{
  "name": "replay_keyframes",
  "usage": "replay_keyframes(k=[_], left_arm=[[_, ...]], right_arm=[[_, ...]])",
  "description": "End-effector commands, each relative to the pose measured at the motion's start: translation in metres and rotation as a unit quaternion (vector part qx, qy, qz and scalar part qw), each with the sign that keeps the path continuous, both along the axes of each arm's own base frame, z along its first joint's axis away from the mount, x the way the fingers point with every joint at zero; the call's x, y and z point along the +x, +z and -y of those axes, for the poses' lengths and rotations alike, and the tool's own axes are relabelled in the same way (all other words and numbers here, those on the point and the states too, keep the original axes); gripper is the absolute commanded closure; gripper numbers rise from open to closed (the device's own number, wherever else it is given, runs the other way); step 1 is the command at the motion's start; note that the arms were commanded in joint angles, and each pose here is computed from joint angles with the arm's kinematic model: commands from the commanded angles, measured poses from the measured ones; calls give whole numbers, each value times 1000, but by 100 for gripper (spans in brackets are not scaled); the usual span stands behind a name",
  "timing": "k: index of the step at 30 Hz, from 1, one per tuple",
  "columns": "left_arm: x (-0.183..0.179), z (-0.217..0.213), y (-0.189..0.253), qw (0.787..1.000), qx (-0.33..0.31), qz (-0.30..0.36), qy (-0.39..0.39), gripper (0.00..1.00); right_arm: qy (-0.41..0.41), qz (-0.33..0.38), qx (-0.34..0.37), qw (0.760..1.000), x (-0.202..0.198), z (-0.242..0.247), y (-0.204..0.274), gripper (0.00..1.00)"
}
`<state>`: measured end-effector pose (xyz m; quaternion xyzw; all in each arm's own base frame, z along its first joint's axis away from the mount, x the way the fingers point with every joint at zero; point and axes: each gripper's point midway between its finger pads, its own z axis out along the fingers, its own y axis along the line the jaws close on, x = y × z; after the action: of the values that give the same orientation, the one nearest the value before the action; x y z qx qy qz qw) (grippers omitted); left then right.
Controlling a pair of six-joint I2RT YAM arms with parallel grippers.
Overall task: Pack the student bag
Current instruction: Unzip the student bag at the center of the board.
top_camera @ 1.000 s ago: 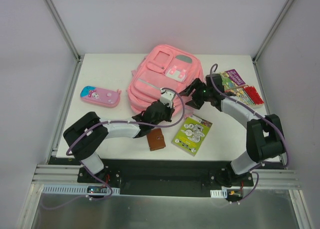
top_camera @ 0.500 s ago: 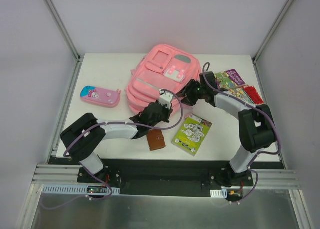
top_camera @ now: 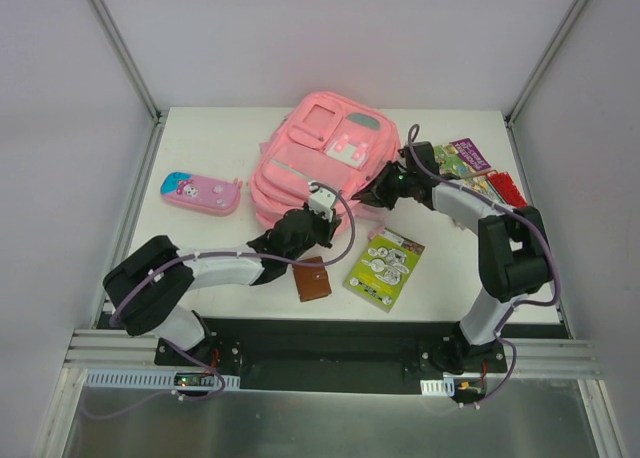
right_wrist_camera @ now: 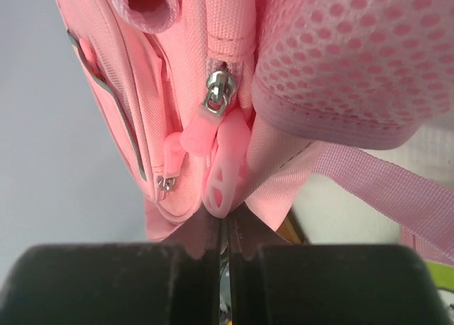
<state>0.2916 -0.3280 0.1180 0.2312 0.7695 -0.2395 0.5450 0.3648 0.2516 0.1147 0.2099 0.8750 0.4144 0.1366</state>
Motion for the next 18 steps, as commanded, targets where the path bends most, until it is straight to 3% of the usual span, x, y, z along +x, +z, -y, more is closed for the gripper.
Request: replay_keyframes(k=[1,18], left_arm=[[-6,-22,31,998,-28,40,26,100],[-10,-75,4,993,48,22,103,100]], right_arm=[[-80,84,-21,993,62,64,39,99],[-103,77,-37,991,108,114,43,99]])
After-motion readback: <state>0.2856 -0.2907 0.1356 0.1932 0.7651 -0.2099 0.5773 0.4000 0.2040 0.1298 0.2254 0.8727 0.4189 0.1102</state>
